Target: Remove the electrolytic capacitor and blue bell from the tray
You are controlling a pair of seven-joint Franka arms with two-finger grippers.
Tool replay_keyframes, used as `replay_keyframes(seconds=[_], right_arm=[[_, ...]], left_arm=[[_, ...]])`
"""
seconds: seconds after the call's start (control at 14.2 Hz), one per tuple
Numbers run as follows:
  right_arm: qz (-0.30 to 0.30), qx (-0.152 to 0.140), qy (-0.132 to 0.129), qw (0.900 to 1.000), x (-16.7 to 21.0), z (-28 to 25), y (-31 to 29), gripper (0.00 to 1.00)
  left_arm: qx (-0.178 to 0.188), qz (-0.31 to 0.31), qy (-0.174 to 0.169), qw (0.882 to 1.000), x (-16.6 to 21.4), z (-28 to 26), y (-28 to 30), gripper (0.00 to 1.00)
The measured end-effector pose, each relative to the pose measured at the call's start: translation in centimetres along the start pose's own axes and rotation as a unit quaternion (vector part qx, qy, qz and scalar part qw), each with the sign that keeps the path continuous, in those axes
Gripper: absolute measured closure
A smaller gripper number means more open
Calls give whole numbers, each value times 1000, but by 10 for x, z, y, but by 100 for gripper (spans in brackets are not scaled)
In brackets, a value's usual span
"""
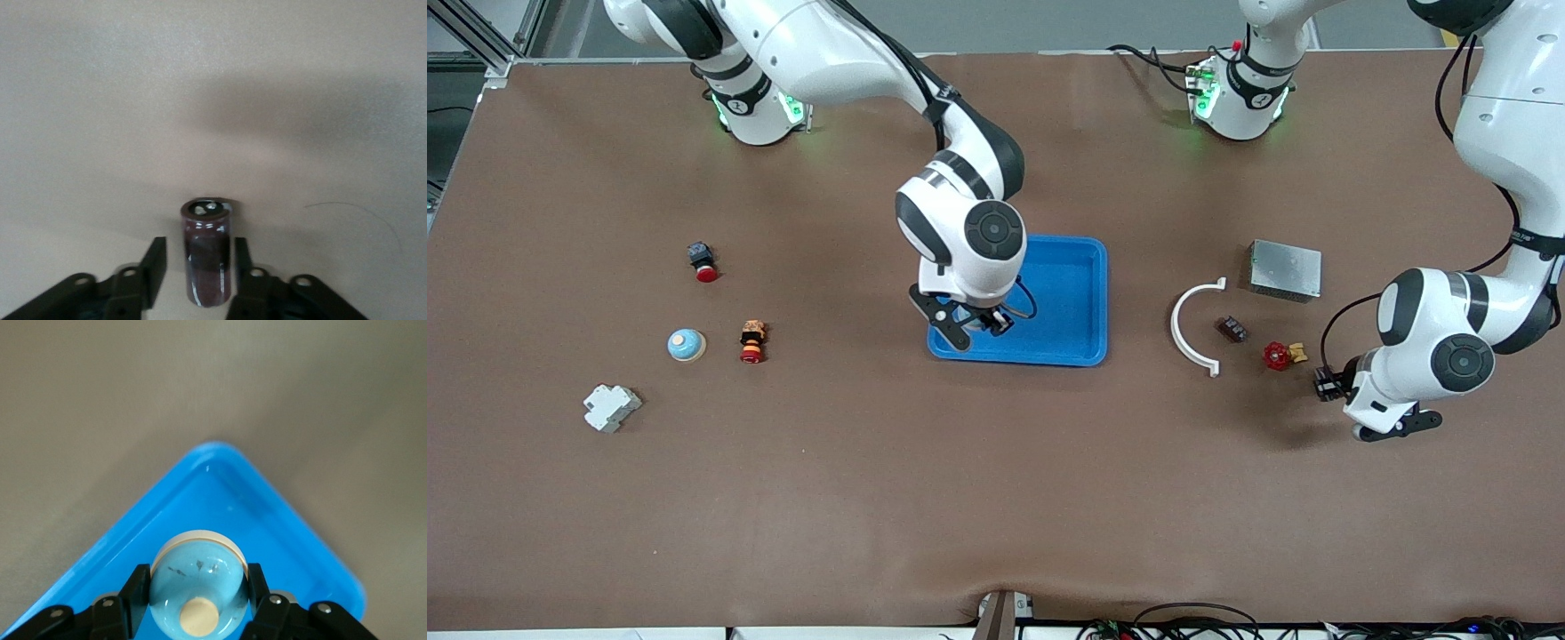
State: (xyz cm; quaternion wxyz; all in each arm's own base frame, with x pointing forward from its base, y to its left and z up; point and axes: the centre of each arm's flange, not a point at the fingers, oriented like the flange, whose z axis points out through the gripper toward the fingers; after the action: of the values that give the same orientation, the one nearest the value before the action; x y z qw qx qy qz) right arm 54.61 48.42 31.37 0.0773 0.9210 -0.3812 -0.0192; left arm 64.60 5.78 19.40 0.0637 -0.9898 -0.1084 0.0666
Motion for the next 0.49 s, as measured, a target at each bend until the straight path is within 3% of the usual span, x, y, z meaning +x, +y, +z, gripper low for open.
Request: replay_keyframes(seconds=[0.28,0.35,0.49], right_arm=[[-82,-12,-13,996,130,-40,40,37],[-105,-11,-17,994,170,-43,55,37],[-141,-7,-27,990,244,-35,87,37]], left_arm=[[3,-5,7,1000,3,-13,-5,5],[8,-6,9,1000,3,-25,-7,0],[16,-8,14,1000,0,-59,-5,0]])
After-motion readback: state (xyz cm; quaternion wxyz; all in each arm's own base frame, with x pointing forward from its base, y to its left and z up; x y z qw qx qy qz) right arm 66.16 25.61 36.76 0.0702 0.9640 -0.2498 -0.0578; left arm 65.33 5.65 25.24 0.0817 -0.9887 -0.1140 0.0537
